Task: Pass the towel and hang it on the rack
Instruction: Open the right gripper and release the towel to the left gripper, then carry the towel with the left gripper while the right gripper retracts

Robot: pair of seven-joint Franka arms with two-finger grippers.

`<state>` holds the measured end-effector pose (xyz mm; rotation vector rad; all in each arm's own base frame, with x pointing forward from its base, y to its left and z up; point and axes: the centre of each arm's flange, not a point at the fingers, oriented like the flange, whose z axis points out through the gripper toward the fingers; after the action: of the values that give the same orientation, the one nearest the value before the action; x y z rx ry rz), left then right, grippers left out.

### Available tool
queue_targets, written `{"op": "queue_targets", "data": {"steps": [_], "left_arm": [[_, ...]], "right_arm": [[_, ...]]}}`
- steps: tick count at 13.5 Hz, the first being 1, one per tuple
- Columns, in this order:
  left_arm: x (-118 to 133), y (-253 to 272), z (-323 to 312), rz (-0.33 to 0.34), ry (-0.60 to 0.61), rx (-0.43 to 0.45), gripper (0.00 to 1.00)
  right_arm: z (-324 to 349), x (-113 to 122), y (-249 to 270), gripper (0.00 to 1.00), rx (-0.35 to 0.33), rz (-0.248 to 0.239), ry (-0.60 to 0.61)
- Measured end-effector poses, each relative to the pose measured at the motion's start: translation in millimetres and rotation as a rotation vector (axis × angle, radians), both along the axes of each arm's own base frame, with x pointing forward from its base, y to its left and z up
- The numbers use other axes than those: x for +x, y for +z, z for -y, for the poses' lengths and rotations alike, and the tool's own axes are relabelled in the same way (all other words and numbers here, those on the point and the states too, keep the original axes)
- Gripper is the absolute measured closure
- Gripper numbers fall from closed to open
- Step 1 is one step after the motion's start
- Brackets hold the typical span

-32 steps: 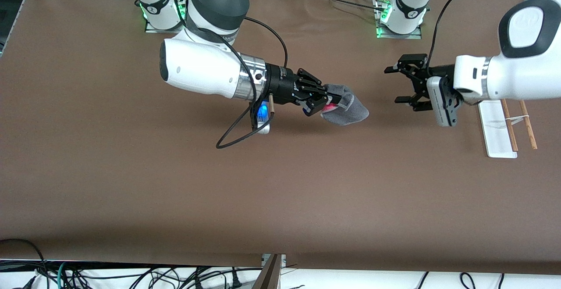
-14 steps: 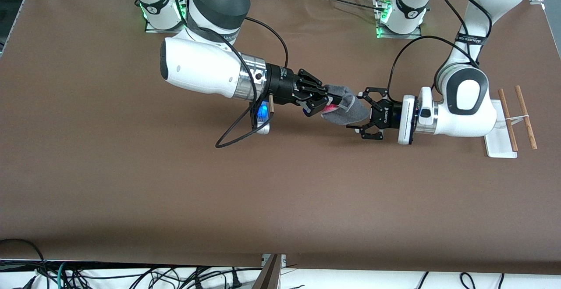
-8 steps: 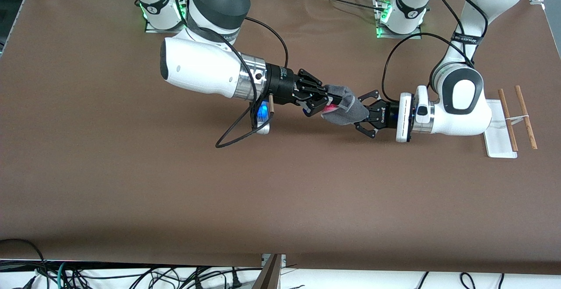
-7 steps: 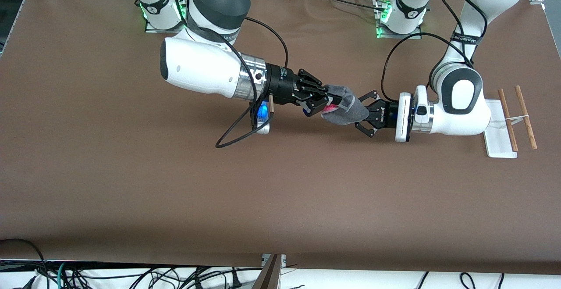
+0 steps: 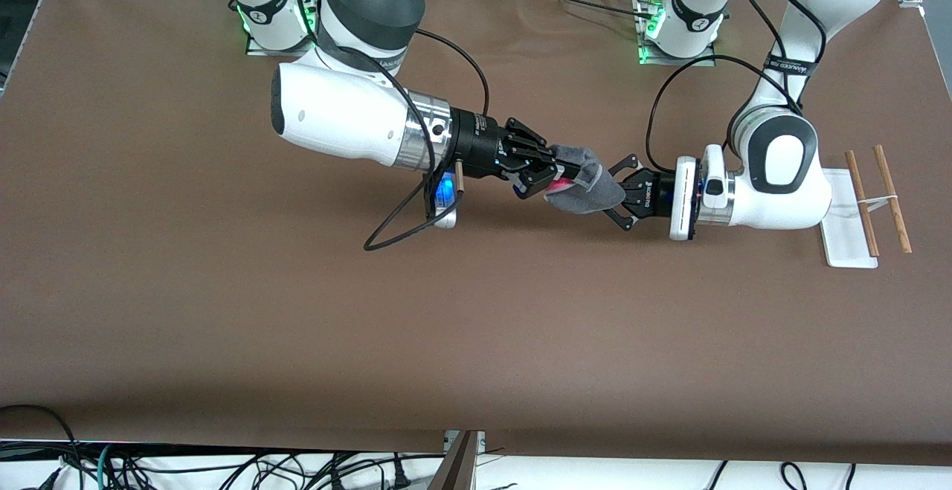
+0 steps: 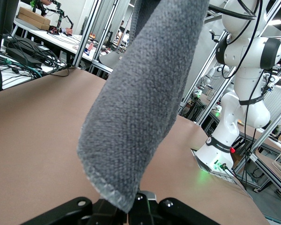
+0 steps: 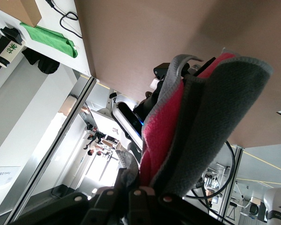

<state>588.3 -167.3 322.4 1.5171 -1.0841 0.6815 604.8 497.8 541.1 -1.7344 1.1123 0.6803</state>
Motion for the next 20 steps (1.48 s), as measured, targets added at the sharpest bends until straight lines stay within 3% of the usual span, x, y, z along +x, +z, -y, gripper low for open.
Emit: {"op": "queue_targets", "data": {"steps": [5, 7, 9, 11, 14, 17, 20], "left_arm": [[0.0, 0.0, 0.0, 0.0, 0.0, 0.0, 0.98], [0.1, 0.0, -0.1, 0.0, 0.0, 0.0, 0.98], [0.6, 0.3, -1.0, 0.002, 0.003, 0.002, 0.98], [2.1, 0.7, -5.1, 0.004, 0.012, 0.005, 0.98], [5.5, 0.4, -22.6, 0.027, -0.021, 0.085, 0.98], [14.0, 15.4, -49.4, 0.023, -0.098, 0.249, 0.98], [15.8, 38.4, -75.5, -0.045, -0.216, 0.473, 0.98]], "right_arm": [[7.0, 6.2, -0.6, 0.37, -0.002, 0.003, -0.017], [23.3, 19.6, -2.3, 0.15, -0.005, 0.003, -0.045], [50.7, 40.1, -5.8, 0.0, -0.009, -0.001, -0.08], [82.9, 58.5, -12.2, 0.0, -0.052, 0.043, -0.045], [119.4, 69.9, -32.1, 0.0, -0.224, 0.158, 0.121], [144.8, 66.7, -43.5, 0.0, -0.424, 0.28, 0.29], [197.5, 46.7, -35.6, 0.0, -0.573, 0.449, 0.485]]}}
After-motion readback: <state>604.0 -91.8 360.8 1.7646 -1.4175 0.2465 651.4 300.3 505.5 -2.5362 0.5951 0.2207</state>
